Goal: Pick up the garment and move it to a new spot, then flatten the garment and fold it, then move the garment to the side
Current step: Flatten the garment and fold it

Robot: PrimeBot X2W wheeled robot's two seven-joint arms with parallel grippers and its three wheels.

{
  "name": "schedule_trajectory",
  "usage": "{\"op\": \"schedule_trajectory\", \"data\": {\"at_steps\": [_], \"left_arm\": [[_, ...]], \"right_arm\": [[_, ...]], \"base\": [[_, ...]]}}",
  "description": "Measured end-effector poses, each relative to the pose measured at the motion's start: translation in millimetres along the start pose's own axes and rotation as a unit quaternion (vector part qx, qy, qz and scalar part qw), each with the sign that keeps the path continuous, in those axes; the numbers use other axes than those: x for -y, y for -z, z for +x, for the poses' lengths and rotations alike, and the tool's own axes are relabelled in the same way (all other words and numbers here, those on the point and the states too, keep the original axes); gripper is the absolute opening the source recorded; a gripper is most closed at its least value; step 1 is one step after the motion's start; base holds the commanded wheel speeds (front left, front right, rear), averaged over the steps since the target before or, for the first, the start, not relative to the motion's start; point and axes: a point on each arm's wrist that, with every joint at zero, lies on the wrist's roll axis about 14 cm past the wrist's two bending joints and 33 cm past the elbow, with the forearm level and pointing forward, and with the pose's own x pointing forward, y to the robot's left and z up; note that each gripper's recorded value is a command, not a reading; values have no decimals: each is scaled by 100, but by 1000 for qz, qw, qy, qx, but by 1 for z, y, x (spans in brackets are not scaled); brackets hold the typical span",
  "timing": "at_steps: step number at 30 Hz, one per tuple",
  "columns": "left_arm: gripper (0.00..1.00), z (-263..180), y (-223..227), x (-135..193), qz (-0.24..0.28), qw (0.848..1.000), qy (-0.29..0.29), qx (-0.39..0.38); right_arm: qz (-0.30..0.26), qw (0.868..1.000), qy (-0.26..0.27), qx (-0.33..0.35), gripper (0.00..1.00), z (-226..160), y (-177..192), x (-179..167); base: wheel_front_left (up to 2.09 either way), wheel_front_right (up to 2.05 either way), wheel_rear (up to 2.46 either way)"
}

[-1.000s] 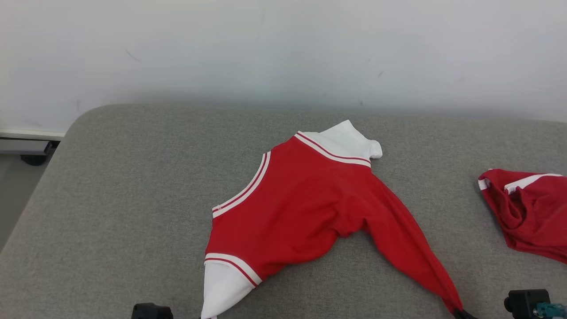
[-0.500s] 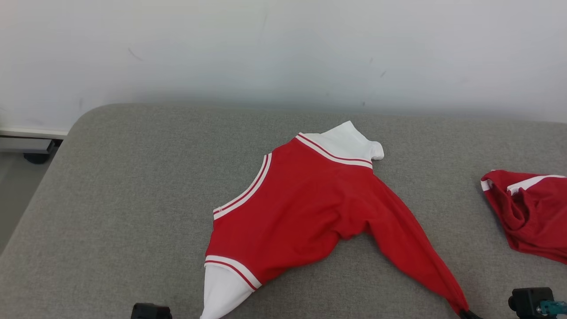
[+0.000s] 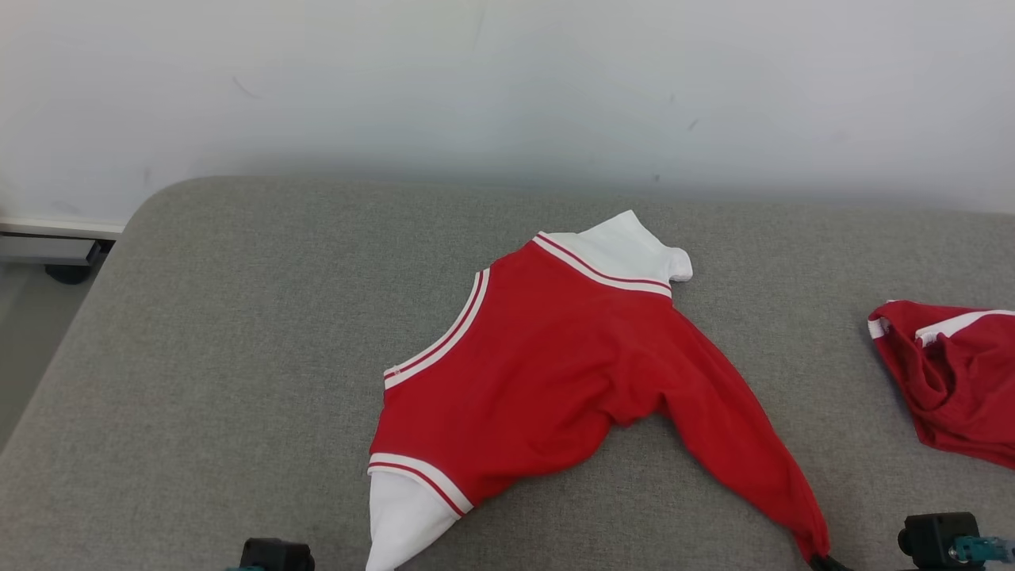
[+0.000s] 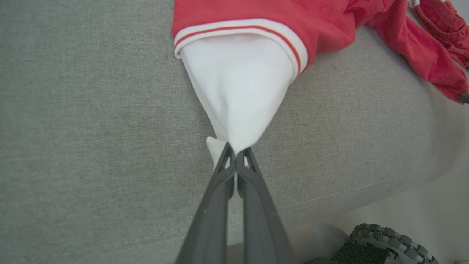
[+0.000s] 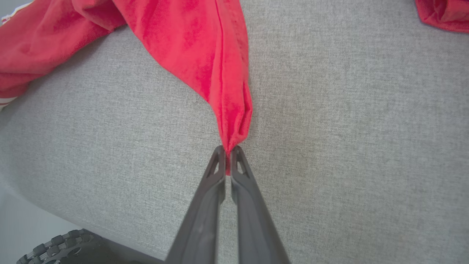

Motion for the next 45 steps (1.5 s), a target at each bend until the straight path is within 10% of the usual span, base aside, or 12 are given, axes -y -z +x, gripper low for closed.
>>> {"op": "schedule_trajectory", "data": {"at_steps": [2, 4, 6, 7, 8, 45], "left_arm": [[0, 1, 0, 0, -2, 1000, 0, 0], [100, 2, -2, -2, -4, 1000, -7, 5], [100, 2, -8, -6, -8, 1000, -13, 16], [100, 2, -9, -7, -8, 1000, -15, 19], [100, 2, -14, -8, -10, 999, -17, 28], [100, -20, -115, -41, 15, 958, -103, 268]], "right_arm": [[0, 1000, 0, 0, 0, 0, 0, 0], [1, 1000, 1, -1, 0, 1, 0, 0], [2, 1000, 4, 0, 9, 1, 0, 1], [3, 1000, 4, 0, 84, 1, -1, 2], [4, 1000, 6, 4, 100, 1, -2, 3], [22, 965, 47, 257, 100, -23, -95, 6]], "base": [[0, 0, 0], [0, 0, 0], [0, 0, 0], [0, 0, 0], [0, 0, 0], [0, 0, 0]]}}
